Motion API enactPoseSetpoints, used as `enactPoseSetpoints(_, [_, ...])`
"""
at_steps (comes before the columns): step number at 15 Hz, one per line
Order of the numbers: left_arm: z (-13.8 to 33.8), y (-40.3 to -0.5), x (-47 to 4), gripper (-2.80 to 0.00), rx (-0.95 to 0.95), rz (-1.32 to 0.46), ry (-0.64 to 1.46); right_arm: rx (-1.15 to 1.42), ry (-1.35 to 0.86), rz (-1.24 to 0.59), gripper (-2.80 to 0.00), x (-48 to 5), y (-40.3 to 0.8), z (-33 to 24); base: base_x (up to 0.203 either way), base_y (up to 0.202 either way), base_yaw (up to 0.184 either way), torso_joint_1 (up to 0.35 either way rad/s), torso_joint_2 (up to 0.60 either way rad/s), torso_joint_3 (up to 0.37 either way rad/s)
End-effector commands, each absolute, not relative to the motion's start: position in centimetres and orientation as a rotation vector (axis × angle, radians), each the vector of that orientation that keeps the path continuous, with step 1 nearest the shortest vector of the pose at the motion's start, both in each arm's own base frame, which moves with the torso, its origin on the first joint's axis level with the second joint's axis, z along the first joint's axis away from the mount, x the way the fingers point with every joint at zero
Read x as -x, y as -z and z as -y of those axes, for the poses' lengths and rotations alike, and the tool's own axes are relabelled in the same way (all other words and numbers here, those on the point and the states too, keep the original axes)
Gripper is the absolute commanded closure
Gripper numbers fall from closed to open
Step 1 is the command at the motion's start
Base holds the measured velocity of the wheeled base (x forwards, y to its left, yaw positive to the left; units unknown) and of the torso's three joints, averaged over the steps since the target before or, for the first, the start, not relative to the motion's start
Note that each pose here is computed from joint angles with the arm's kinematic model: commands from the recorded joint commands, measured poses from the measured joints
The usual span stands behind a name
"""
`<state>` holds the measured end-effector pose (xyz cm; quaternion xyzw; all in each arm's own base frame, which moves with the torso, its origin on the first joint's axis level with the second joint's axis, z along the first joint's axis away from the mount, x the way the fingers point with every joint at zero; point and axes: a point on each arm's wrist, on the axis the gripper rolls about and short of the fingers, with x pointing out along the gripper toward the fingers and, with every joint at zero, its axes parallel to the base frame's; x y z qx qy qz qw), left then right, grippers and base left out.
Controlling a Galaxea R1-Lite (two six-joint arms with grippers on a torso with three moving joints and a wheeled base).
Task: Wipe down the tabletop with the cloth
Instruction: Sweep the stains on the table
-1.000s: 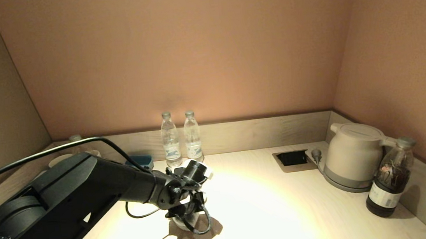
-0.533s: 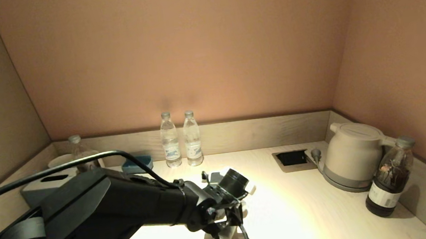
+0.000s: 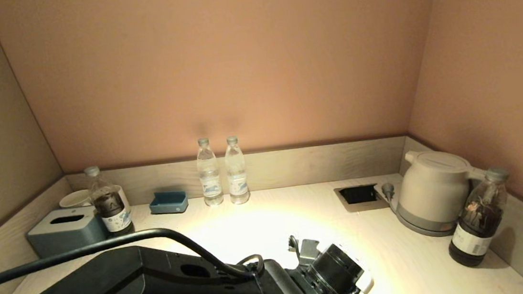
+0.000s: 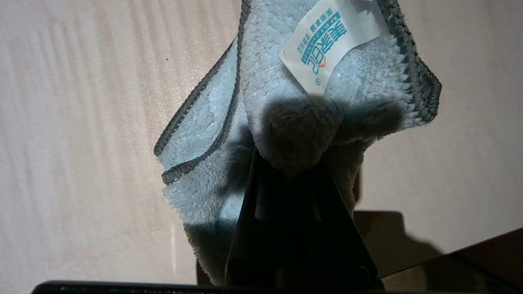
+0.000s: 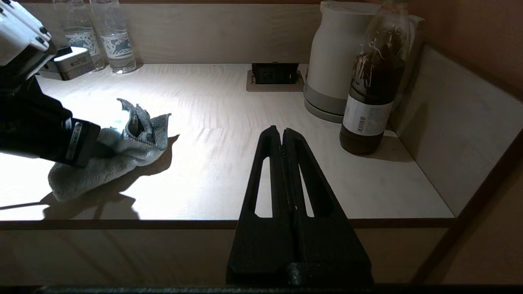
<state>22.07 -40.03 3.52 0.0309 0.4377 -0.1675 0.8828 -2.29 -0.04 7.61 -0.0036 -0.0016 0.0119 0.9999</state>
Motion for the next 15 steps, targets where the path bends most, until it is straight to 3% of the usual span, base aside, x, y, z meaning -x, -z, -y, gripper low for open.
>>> enactPoseSetpoints(1, [39.7,-3.4,-22.0,0.0,-0.068,-0.917,0.339,0.008,-0.025,0.003,0.0,2.3,-7.6,0.0,0.0,0.0,0.0,0.0,0.0,0.0])
enactPoseSetpoints(4, [37.7,-3.7,-23.5,0.0,-0.05,-0.928,0.273,0.008,-0.025,0.003,0.0,2.3,-7.6,0.0,0.0,0.0,0.0,0.0,0.0,0.0])
enactPoseSetpoints(9, [28.3,-4.2,-28.3,0.0,-0.016,-0.953,-0.017,0.008,-0.025,0.003,0.0,2.3,-7.6,0.0,0.0,0.0,0.0,0.0,0.0,0.0])
enactPoseSetpoints(11, [26.7,-4.3,-28.8,0.0,0.0,-0.956,-0.068,0.008,-0.025,0.002,0.0,2.3,-7.6,0.0,0.0,0.0,0.0,0.0,0.0,0.0])
enactPoseSetpoints(15, [20.0,-2.5,-30.5,0.0,0.014,-1.009,-0.289,0.008,-0.026,0.003,0.0,2.3,-7.6,0.0,0.0,0.0,0.0,0.0,0.0,0.0])
